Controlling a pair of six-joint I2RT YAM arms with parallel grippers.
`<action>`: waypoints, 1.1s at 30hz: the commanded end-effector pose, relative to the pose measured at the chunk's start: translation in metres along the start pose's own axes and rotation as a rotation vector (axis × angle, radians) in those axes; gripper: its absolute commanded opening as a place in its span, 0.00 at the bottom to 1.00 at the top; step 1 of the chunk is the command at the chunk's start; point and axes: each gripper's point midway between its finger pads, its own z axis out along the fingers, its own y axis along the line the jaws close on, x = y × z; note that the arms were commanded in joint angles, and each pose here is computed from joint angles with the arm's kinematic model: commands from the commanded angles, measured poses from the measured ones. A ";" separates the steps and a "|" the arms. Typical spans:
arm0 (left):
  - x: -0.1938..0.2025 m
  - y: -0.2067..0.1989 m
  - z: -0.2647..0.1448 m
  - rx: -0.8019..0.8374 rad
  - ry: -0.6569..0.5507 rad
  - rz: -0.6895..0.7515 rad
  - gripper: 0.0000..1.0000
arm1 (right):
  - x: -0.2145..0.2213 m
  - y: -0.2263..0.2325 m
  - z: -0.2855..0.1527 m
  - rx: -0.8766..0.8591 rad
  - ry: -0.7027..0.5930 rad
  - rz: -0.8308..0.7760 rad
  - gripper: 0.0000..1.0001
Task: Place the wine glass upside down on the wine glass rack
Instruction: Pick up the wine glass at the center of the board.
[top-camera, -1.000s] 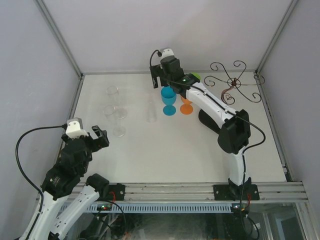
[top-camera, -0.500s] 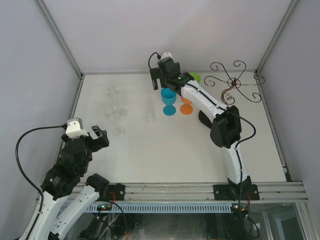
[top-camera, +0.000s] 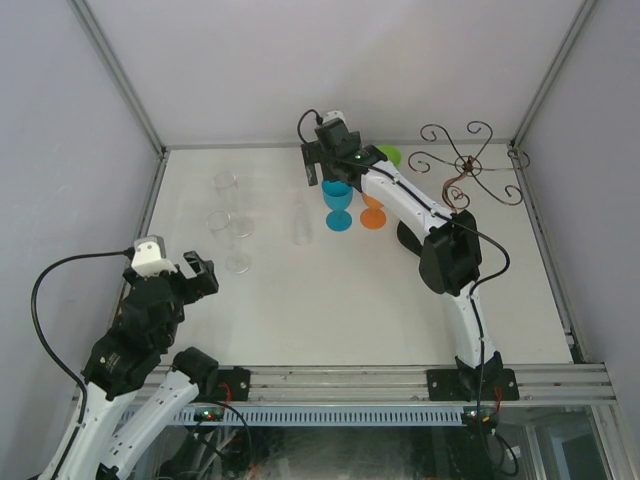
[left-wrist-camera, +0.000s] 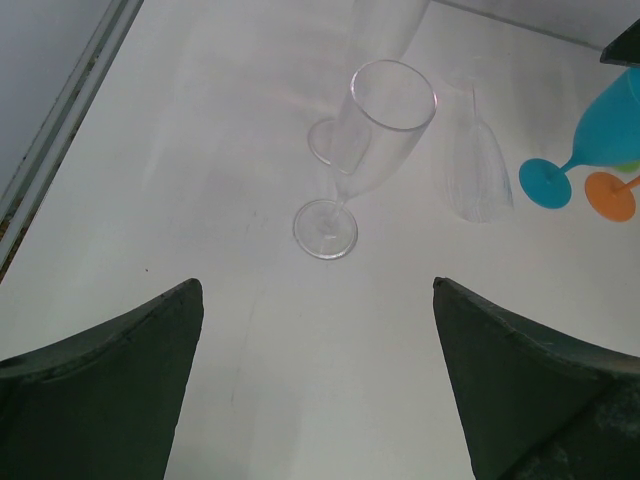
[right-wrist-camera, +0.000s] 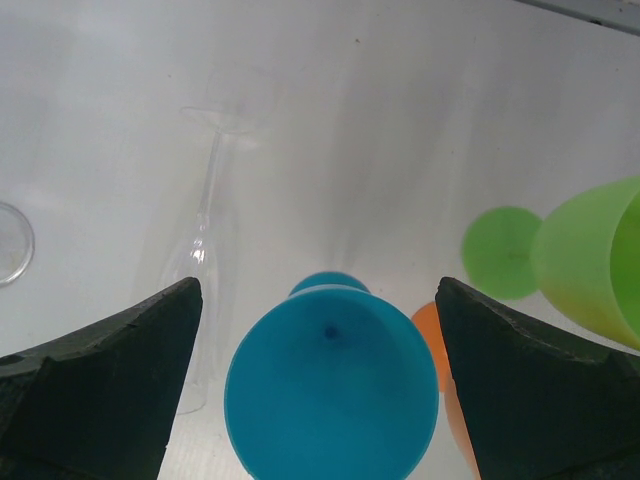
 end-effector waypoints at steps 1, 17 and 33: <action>-0.024 -0.005 -0.005 0.018 -0.057 -0.045 1.00 | -0.005 -0.002 -0.001 0.009 -0.013 0.030 1.00; -0.024 -0.005 -0.006 0.020 -0.059 -0.047 1.00 | 0.023 -0.012 -0.011 0.028 0.049 0.030 1.00; -0.026 -0.004 -0.007 0.017 -0.067 -0.051 1.00 | 0.010 -0.010 -0.027 0.008 -0.002 0.035 0.78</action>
